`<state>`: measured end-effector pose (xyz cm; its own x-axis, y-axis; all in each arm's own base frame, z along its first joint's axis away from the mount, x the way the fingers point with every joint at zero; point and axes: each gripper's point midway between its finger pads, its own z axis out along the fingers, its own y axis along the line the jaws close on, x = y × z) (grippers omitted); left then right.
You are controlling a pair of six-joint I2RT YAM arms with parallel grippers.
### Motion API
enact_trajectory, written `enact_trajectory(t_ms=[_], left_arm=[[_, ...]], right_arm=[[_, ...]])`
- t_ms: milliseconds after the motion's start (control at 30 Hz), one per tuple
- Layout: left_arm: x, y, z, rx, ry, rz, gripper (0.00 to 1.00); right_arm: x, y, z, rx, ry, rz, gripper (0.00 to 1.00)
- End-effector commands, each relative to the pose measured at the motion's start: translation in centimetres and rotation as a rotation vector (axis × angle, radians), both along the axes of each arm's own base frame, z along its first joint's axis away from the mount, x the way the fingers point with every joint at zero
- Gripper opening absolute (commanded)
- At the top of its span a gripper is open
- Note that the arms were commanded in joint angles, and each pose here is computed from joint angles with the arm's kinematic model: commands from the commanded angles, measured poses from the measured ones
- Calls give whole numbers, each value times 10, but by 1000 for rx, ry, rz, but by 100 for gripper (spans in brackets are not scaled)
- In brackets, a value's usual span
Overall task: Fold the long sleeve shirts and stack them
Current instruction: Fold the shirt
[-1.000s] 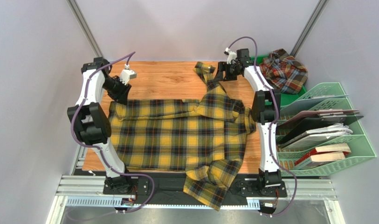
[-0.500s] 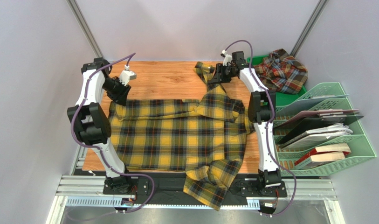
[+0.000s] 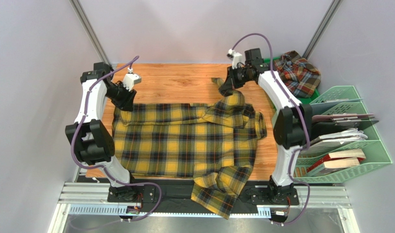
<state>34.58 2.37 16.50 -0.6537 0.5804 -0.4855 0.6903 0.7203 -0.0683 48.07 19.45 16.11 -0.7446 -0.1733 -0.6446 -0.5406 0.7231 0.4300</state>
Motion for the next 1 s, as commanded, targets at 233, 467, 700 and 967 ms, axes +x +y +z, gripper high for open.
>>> enact_trajectory(t_ms=[233,467,700,967], left_arm=[[-30,-21,16,-65,-87,-23,51],[-51,-26,9,-72,-59,-32,51],[-52,-31,7,-102,-43,-17,50],[-44,-28,13,-95,-61,5,51]], right_arm=[[-210,48,-59,-364,-36,493,37],[-193,35,11,-172,-67,424,70],[-104,-10,-26,-129,206,80,61],[-81,-20,-84,-130,374,-34,61]])
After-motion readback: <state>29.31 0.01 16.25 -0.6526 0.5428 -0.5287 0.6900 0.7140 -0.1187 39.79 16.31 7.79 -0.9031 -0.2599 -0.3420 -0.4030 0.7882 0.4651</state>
